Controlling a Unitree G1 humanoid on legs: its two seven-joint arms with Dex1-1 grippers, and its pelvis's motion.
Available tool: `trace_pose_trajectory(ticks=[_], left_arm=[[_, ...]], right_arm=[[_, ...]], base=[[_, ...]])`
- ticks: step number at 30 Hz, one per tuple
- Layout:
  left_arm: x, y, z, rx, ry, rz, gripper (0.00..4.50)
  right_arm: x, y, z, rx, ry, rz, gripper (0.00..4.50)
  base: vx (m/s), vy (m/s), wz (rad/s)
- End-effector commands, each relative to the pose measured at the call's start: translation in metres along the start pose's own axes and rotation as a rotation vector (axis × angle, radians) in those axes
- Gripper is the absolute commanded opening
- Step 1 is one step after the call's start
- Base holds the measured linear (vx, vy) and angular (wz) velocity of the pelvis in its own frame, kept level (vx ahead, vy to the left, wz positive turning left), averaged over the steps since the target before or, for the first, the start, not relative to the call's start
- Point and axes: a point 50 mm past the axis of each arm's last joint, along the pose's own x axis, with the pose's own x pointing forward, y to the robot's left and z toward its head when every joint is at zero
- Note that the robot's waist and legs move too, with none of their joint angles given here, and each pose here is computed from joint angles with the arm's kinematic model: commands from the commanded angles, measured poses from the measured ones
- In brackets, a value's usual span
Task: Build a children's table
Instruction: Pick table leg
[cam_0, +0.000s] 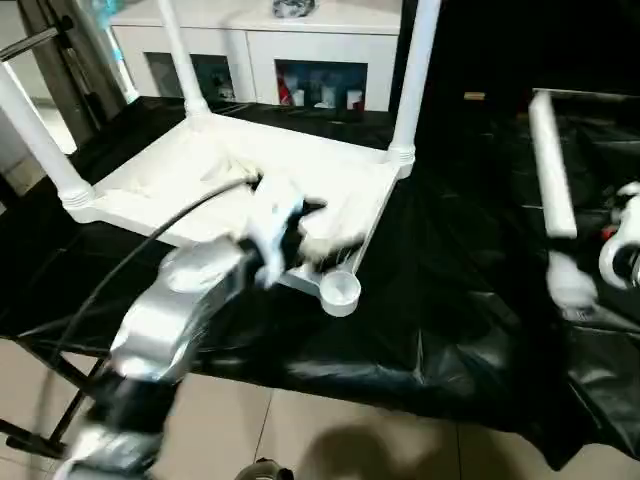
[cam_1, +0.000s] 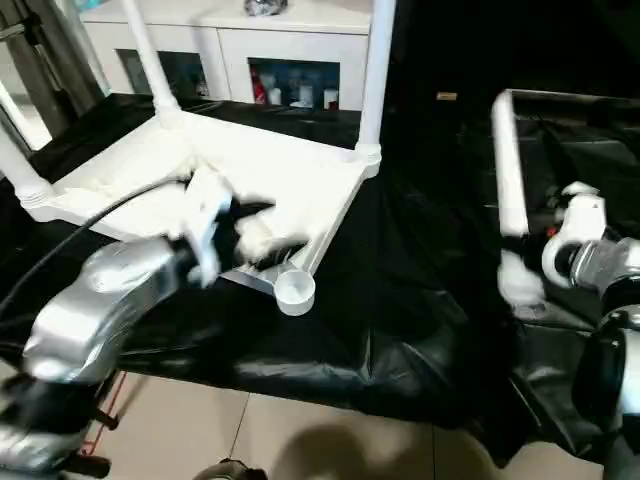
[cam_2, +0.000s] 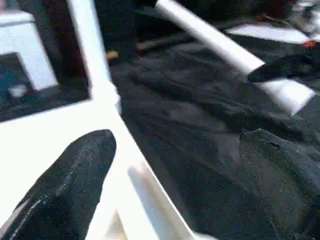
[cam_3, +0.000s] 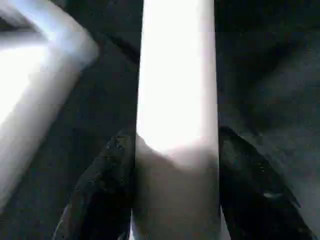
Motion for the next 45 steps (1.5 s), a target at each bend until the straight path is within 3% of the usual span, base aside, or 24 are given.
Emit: trace_pose_trajectory(ticks=[1, 2, 3, 4, 6, 8, 9, 11, 15, 20, 24, 27, 35, 37, 39, 41, 45], left_arm=[[0.007, 0.009, 0.010, -0.044, -0.036, 0.071, 4.50], [0.007, 0.009, 0.010, -0.044, -0.036, 0.071, 4.50], [0.017, 0.007, 0.023, -0.217, -0.099, 0.023, 4.50], [0.017, 0.006, 0.023, -0.224, -0.102, 0.019, 4.50], [0.027, 0.001, 0.037, -0.384, -0.169, -0.061, 4.50], [0.032, -0.003, 0.043, -0.434, -0.194, -0.101, 4.50], [0.039, -0.008, 0.052, -0.482, -0.225, -0.166, 4.50], [0.044, -0.012, 0.057, -0.519, -0.242, -0.210, 4.50], [0.053, -0.023, 0.065, -0.559, -0.242, -0.292, 4.50], [0.060, -0.033, 0.061, -0.561, -0.194, -0.323, 4.50], [0.061, -0.038, 0.063, -0.616, -0.216, -0.355, 4.50], [0.060, -0.038, 0.065, -0.633, -0.225, -0.368, 4.15], [0.058, -0.036, 0.064, -0.648, -0.230, -0.378, 3.74], [0.058, -0.036, 0.064, -0.649, -0.229, -0.379, 3.33], [0.058, -0.036, 0.064, -0.647, -0.227, -0.382, 3.30], [0.058, -0.036, 0.063, -0.646, -0.226, -0.385, 3.00], [0.058, -0.035, 0.064, -0.652, -0.240, -0.375, 2.92]], right_arm=[[-0.003, 0.028, 0.023, -0.031, -0.265, 0.249, 1.88], [-0.003, 0.028, 0.023, -0.031, -0.265, 0.249, 1.88], [-0.011, 0.055, 0.013, -0.013, -0.300, 0.492, 1.88], [-0.011, 0.057, 0.013, -0.012, -0.300, 0.503, 1.87], [-0.021, 0.084, -0.004, -0.008, -0.263, 0.723, 1.87], [-0.024, 0.095, -0.013, -0.004, -0.236, 0.798, 1.87], [-0.028, 0.111, -0.025, 0.027, -0.213, 0.902, 1.87], [-0.030, 0.120, -0.036, 0.040, -0.183, 0.953, 1.86], [-0.028, 0.131, -0.051, 0.041, -0.126, 0.969, 1.86], [-0.027, 0.138, -0.056, 0.037, -0.095, 0.978, 1.86], [-0.029, 0.142, -0.060, 0.023, -0.069, 0.961, 1.86], [-0.029, 0.143, -0.062, 0.014, -0.048, 0.952, 1.86], [-0.030, 0.149, -0.072, -0.006, 0.020, 0.955, 1.86], [-0.030, 0.150, -0.073, -0.006, 0.025, 0.957, 1.86], [-0.030, 0.150, -0.073, -0.003, 0.026, 0.959, 1.86], [-0.030, 0.151, -0.074, -0.002, 0.028, 0.960, 1.86], [-0.030, 0.152, -0.074, -0.004, 0.033, 0.960, 1.86]], base=[[0.000, 0.000, 0.00], [0.000, 0.000, 0.00], [0.000, 0.000, 0.00], [0.000, 0.000, 0.00], [0.000, 0.000, 0.00], [0.000, 0.000, 0.00], [0.000, 0.000, 0.00], [0.000, 0.000, 0.00], [0.000, 0.000, 0.00], [0.000, 0.000, 0.00], [0.000, 0.000, 0.00], [0.000, 0.000, 0.00], [0.000, 0.000, 0.00], [0.000, 0.000, 0.00], [0.000, 0.000, 0.00], [0.000, 0.000, 0.00], [0.000, 0.000, 0.00]])
